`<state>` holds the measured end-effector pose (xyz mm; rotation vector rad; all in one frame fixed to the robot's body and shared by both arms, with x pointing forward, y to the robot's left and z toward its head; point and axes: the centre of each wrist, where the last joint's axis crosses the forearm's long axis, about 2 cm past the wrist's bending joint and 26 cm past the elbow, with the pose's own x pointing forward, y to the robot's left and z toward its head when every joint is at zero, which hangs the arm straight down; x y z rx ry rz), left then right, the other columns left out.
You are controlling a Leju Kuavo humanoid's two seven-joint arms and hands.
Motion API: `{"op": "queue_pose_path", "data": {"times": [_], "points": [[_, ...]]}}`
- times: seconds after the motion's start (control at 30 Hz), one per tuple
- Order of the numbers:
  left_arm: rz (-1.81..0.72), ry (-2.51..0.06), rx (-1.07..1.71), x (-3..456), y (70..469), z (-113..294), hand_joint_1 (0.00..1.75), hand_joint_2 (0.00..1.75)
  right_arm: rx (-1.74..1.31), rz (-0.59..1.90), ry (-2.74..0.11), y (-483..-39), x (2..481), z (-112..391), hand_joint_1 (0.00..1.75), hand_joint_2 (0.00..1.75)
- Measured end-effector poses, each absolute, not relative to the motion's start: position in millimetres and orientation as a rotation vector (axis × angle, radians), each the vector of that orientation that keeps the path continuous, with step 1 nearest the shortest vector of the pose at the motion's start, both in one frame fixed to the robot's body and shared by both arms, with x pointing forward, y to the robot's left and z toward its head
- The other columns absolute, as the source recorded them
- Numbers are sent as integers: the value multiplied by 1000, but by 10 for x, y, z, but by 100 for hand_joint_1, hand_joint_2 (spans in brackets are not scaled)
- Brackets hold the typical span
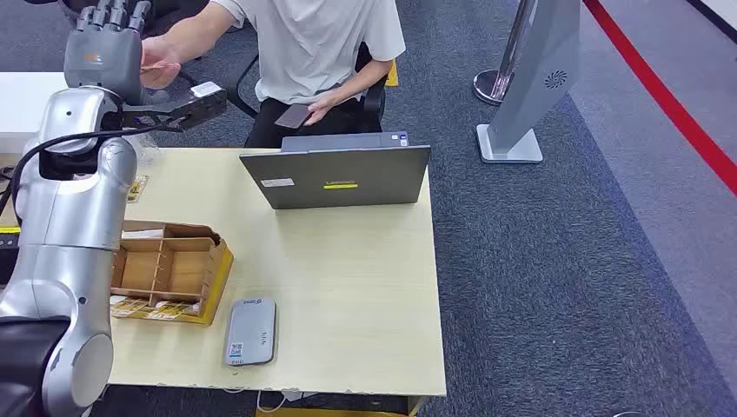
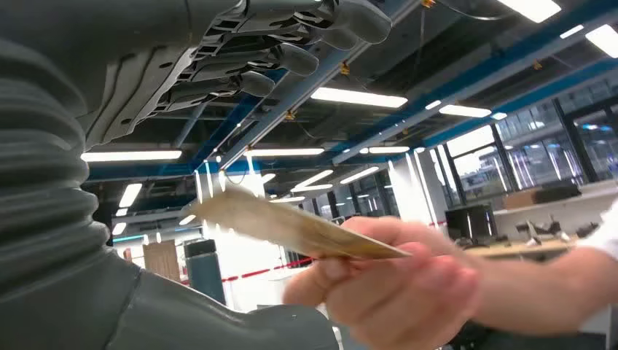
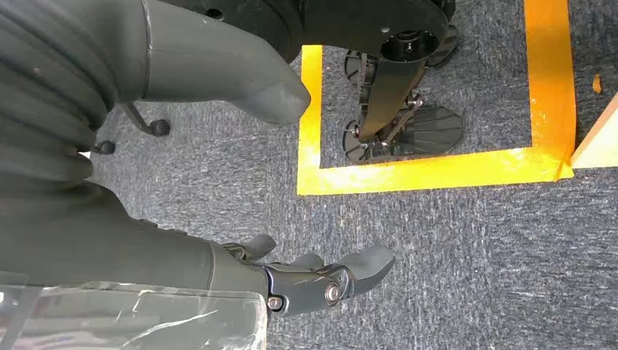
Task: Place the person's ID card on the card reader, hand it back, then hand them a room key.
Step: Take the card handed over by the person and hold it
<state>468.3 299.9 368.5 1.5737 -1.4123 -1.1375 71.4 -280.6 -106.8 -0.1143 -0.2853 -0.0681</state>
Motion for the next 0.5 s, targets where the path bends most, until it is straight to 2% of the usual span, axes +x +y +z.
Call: {"op": "queue_pose_path", "data": {"times": [0.2,0.33,0.5], "points": [[-1151,-1408,1546,4715,2964,3615,1,175,-115,-66,-281,-2807,688,-1073,0,175],[-1159,-1406,1531,4727,2944,3576,175,175,-119,-62,-276,-2810,676,-1074,0,175],[-1150,-1442,1522,4730,2937,3559,175,175,-121,-49,-272,-2811,667,-1076,0,175]]}}
